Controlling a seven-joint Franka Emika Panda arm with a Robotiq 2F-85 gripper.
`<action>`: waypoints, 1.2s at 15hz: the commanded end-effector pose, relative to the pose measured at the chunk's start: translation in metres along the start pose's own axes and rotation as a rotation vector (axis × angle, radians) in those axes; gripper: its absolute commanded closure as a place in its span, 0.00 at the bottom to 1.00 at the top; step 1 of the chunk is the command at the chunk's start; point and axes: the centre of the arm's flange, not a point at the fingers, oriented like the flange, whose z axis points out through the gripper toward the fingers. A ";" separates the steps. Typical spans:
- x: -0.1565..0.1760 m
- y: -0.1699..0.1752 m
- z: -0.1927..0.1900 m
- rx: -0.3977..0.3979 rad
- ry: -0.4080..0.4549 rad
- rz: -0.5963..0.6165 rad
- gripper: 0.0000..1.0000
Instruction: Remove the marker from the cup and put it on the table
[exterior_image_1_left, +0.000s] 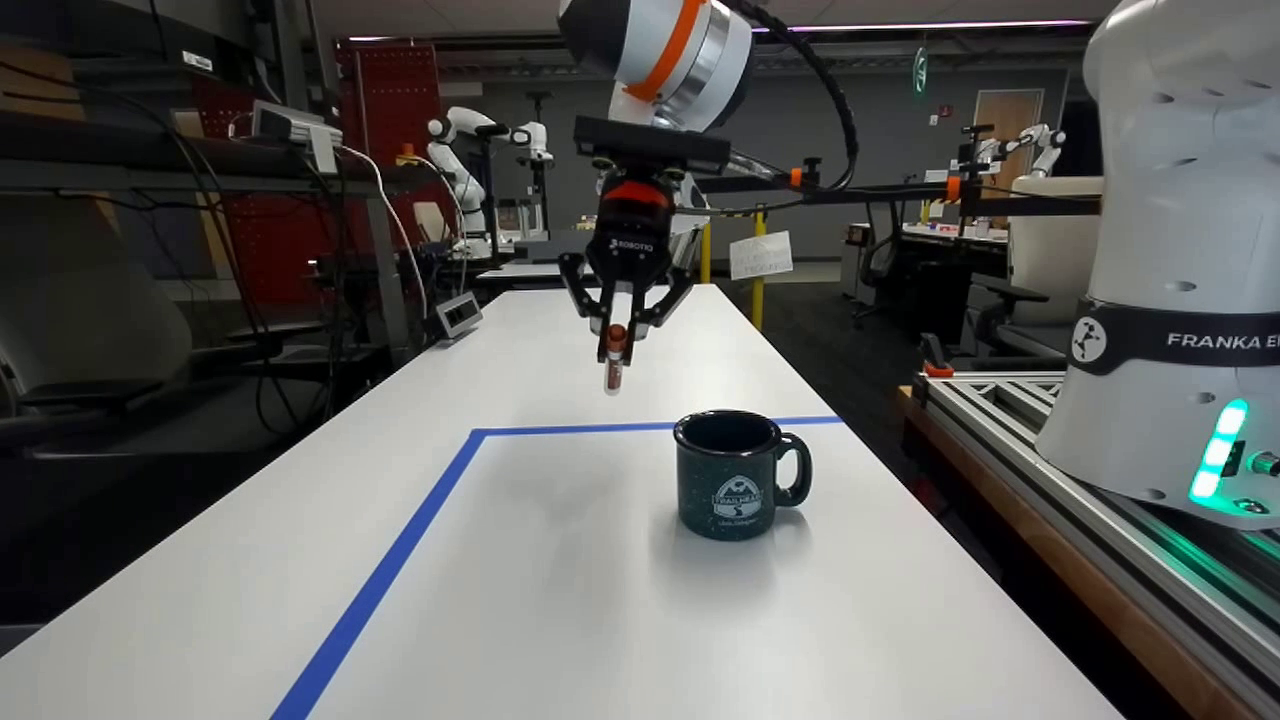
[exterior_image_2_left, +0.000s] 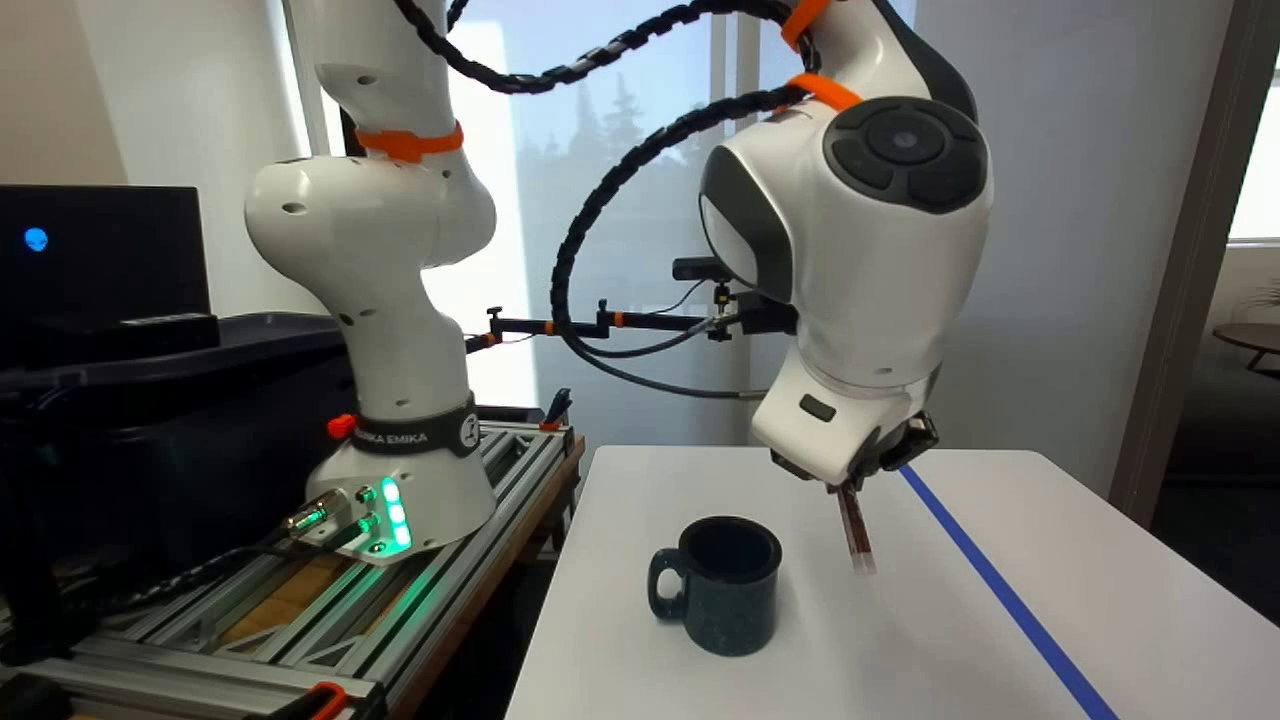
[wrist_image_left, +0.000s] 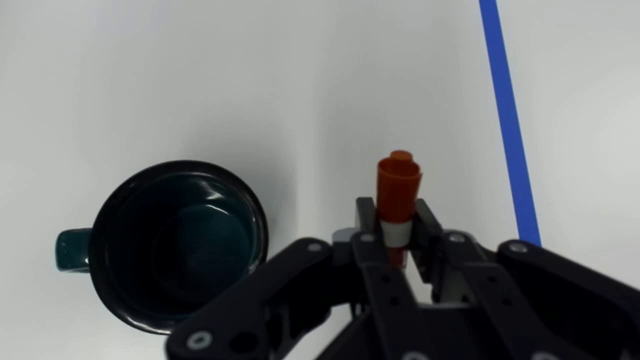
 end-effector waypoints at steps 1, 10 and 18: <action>0.025 -0.014 0.021 -0.037 0.046 0.015 0.95; 0.067 -0.014 0.060 -0.100 0.150 0.035 0.95; 0.077 -0.016 0.082 -0.119 0.225 -0.023 0.95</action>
